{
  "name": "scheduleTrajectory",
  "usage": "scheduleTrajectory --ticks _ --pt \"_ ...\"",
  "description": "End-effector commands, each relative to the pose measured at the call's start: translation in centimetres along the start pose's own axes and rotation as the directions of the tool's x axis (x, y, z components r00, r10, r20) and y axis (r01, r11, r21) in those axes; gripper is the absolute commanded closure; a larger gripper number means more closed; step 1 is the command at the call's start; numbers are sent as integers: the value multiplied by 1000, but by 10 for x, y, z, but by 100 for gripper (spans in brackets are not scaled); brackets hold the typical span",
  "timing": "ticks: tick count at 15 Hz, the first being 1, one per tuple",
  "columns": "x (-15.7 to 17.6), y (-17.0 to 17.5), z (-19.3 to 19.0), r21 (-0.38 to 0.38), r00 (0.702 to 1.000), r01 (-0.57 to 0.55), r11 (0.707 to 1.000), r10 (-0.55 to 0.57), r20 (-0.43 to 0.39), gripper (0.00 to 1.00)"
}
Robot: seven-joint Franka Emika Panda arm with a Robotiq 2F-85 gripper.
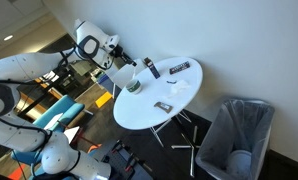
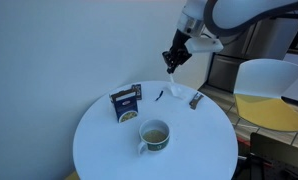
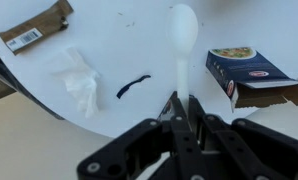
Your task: Use the spoon to pick up the contents in the mug
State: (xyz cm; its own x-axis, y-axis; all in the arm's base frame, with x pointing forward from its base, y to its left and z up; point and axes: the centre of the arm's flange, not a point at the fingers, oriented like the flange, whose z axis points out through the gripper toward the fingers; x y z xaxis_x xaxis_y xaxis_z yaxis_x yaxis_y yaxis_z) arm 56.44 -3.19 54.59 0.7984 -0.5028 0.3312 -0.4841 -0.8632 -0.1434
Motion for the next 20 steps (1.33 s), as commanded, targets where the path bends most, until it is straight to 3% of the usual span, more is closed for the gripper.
scheduleTrajectory --ticks 1,5,9,10,13,14,20 --pt "9 -31 31 2 999 48 999 -48 -21 97" --pt "-10 -56 51 60 997 76 995 -78 26 97" --pt "-23 -68 35 221 989 81 972 -106 105 97" --pt "-25 -69 52 153 993 73 986 -87 86 89" --pt "-25 -72 42 205 991 77 976 -97 90 89" --pt "-23 -75 45 192 991 82 978 -100 86 97" --pt "-32 -100 73 124 979 184 975 -193 62 97"
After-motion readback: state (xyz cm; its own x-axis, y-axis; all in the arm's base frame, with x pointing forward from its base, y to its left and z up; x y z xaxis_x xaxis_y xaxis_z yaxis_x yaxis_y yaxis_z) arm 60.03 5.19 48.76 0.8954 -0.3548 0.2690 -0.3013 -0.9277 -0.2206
